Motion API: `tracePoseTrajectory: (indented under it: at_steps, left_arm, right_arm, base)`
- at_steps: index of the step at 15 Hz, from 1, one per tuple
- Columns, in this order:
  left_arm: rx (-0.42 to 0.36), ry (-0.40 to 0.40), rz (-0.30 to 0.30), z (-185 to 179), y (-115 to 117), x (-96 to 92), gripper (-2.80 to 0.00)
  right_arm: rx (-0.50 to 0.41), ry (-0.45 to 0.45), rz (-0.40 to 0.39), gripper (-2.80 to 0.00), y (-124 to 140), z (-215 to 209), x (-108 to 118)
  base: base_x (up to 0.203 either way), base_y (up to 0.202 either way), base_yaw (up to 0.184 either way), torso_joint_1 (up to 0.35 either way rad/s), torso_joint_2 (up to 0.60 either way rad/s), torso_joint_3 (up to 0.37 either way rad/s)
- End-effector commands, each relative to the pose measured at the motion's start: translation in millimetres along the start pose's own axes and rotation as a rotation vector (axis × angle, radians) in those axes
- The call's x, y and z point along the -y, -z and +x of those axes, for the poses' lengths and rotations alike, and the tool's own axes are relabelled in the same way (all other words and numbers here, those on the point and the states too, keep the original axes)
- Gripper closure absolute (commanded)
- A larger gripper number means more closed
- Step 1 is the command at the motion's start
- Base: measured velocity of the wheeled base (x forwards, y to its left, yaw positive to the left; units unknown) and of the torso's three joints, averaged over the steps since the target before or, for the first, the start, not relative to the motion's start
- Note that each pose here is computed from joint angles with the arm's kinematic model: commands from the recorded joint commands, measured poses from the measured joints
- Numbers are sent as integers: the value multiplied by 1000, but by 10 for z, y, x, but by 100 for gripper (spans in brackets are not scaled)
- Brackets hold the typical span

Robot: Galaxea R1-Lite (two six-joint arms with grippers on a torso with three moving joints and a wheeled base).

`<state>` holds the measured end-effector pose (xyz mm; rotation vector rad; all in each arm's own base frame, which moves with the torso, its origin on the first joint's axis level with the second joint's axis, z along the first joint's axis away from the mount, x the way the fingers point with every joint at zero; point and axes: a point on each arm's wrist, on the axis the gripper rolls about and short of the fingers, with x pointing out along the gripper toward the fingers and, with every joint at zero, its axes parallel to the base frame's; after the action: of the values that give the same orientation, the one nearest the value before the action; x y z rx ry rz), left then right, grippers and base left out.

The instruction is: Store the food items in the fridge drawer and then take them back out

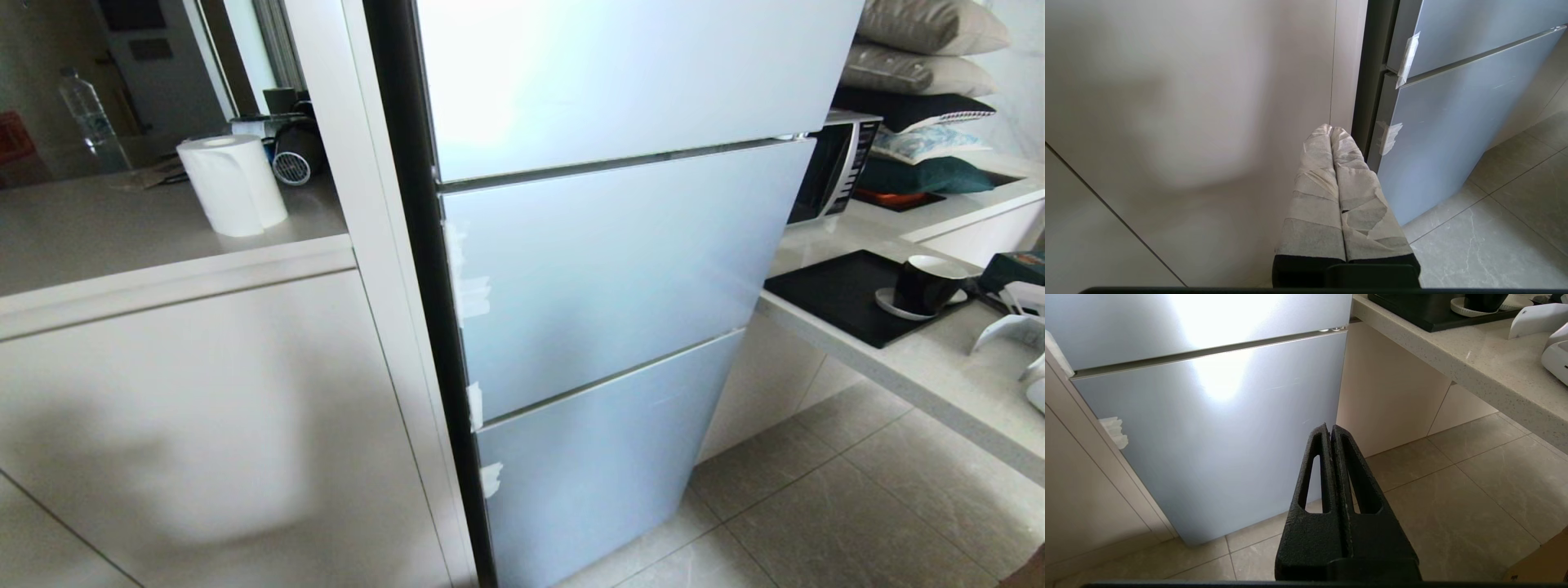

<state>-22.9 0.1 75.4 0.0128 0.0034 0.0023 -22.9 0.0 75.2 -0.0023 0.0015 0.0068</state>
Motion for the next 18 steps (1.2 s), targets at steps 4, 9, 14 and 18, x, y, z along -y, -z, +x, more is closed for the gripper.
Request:
tracePoseTrajectory:
  at_steps: [4,9,14,18]
  left_arm:
    - [106,34,31,-85,-301,4,0]
    - [-92,155,-326,363,-1155,22,0]
    - [-357,309,-568,1471,-1184,185,0]
    - [-248,274,-552,2304,-1033,720,0]
  right_arm:
    - [-2,-1,-1,0,0,1,0]
    - [-2,-1,-1,0,0,1,0]
    - [-2,-1,-1,0,0,1,0]
    - [-2,-1,-1,0,0,1,0]
  base:
    - [0,0,0,0,0,0]
    - [0,0,0,0,0,0]
    - [0,0,0,0,0,0]
    - [0,0,0,0,0,0]
